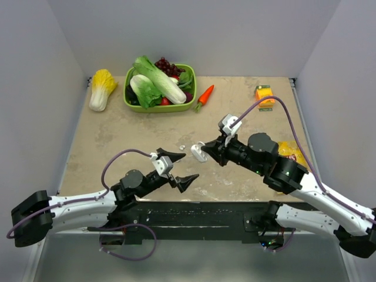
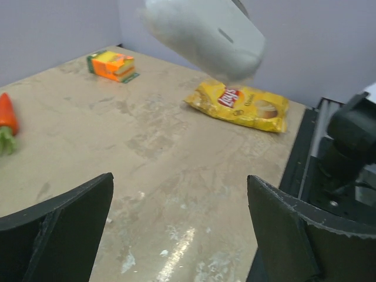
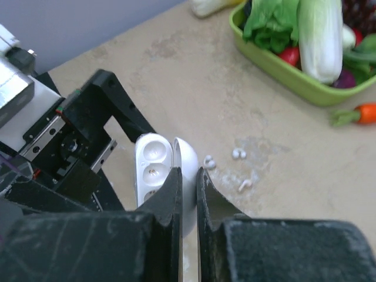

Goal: Insert the wireless bluetooth earbuds into the charging case
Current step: Adjust the charging case.

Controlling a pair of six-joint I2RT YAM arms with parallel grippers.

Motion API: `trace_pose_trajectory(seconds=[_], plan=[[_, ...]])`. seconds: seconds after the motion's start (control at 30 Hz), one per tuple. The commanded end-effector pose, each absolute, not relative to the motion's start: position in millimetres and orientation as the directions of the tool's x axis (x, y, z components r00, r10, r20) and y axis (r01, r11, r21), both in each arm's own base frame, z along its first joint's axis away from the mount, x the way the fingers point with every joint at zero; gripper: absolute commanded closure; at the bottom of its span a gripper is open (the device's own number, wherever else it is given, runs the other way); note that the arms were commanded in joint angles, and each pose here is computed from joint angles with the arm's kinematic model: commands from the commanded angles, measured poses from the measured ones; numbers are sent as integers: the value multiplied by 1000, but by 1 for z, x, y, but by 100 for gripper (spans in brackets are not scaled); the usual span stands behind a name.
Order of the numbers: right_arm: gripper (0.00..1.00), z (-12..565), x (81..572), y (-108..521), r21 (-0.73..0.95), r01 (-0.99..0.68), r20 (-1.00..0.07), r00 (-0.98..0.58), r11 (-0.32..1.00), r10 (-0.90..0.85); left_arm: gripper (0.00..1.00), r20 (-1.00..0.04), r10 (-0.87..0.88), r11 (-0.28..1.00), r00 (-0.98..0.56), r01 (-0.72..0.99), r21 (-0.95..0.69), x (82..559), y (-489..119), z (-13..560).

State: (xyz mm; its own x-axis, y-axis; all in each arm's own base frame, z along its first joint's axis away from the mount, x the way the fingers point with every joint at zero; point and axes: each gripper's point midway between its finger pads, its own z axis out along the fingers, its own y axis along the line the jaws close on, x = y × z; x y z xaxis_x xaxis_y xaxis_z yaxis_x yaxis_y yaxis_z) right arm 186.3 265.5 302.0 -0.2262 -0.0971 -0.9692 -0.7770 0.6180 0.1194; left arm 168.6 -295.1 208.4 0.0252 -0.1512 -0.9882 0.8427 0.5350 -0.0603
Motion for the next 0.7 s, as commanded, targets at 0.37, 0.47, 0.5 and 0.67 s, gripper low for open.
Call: trace_pose_trajectory(seconds=[0.37,0.47,0.5,0.67], plan=[[100,294,161,288,-139,-897,-922,-37,418,-386,19,-987,-147,84,-69,993,-82,136,-314,270],[100,296,160,290,-131,-900,-932,-32,417,-361,19,-987,-151,75,-59,995,-71,139,-317,274],[100,295,159,291,-128,-902,-932,-34,413,-361,19,-987,-151,70,-59,995,-71,139,-319,274],[100,296,158,290,-125,-902,-934,-33,414,-355,22,-988,-128,61,-81,994,-90,143,-323,265]])
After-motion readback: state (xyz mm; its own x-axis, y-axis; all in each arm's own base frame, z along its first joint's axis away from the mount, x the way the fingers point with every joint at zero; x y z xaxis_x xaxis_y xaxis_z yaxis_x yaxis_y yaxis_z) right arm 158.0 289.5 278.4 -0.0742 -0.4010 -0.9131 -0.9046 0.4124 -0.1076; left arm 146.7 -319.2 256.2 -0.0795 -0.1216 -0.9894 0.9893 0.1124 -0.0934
